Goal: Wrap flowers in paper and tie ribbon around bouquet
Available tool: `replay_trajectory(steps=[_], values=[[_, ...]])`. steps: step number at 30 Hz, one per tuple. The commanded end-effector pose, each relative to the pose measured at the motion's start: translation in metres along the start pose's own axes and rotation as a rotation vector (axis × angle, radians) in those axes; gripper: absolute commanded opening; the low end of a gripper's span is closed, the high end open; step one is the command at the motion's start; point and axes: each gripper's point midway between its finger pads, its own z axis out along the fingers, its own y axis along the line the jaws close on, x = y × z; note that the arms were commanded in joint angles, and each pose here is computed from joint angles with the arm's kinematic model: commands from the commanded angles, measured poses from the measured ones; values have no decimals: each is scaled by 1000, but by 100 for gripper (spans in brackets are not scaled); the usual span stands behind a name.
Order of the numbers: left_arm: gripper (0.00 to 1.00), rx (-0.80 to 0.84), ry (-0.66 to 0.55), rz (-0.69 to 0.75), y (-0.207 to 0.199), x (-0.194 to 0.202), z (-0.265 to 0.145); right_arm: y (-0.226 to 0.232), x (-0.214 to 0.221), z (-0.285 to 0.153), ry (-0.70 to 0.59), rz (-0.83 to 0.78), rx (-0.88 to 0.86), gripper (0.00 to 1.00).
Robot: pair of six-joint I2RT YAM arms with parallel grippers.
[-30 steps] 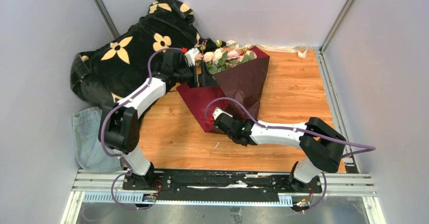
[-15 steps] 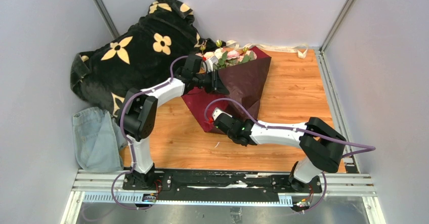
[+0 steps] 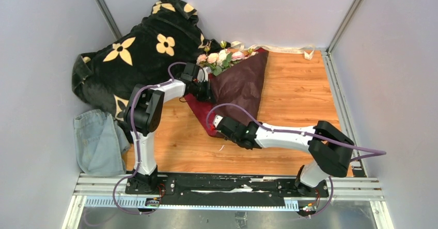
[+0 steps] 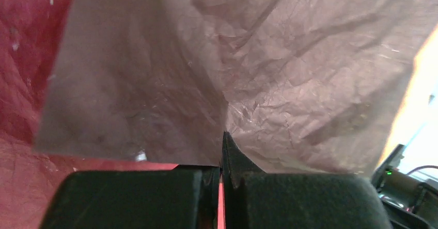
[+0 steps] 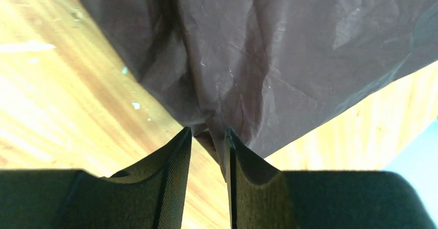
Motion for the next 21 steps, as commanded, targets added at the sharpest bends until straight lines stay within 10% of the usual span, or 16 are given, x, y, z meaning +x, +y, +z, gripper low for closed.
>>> replay_trajectory(steps=[1, 9, 15, 21], values=[[0, -119, 77, 26, 37, 29, 12, 8, -26, -38, -91, 11, -149, 36], [0, -141, 64, 50, 42, 29, 12, -16, -74, -82, -449, 272, -405, 53], [0, -147, 54, 62, 40, 26, 7, -45, -41, -15, -378, 724, -614, 12], [0, -161, 38, 86, 40, 20, 4, -8, 38, 24, -139, 952, -642, 0]])
